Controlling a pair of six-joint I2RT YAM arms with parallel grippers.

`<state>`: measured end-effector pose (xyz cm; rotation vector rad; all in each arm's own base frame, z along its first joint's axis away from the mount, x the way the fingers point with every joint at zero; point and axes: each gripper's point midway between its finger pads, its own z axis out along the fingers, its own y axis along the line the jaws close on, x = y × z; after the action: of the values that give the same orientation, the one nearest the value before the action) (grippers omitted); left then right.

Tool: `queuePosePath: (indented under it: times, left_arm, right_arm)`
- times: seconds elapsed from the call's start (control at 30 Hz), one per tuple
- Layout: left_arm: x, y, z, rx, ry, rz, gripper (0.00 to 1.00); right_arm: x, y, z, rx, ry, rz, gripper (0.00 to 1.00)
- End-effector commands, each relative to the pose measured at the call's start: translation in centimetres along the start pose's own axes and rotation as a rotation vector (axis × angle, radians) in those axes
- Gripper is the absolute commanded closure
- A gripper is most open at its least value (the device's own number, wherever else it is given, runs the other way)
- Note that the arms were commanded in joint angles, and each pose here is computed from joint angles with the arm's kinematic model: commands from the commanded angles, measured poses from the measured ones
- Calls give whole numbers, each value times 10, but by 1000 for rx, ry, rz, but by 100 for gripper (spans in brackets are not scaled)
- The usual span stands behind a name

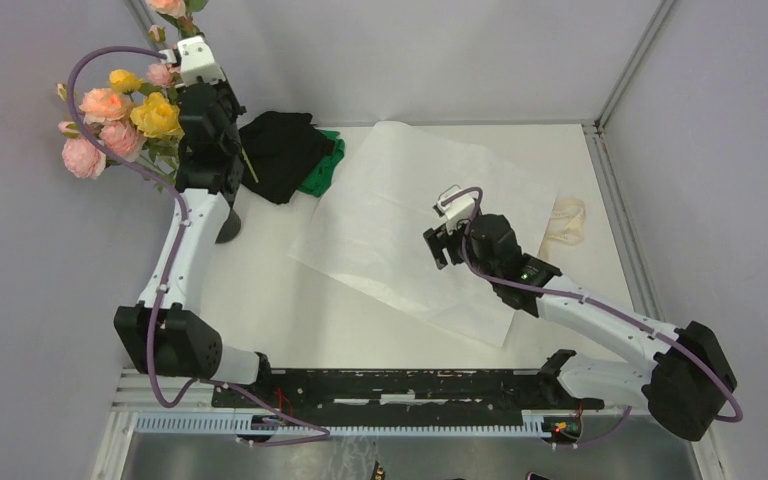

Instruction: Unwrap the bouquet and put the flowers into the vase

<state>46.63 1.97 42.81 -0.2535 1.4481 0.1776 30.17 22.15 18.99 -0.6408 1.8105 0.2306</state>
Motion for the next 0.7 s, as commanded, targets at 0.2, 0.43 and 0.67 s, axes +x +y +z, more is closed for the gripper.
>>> queuePosePath:
  times: [0.2, 0.43, 0.67]
  left_arm:
    - [-29, 49, 0, -146, -94, 171, 98]
    - [-51, 78, 2, -265, -93, 255, 98]
    - [-57, 100, 1, -338, -99, 269, 98]
  right_arm:
    - [49, 31, 8, -129, 73, 46, 21]
    - [59, 38, 16, -153, 105, 46, 21]
    - [65, 42, 16, -173, 119, 50, 21]
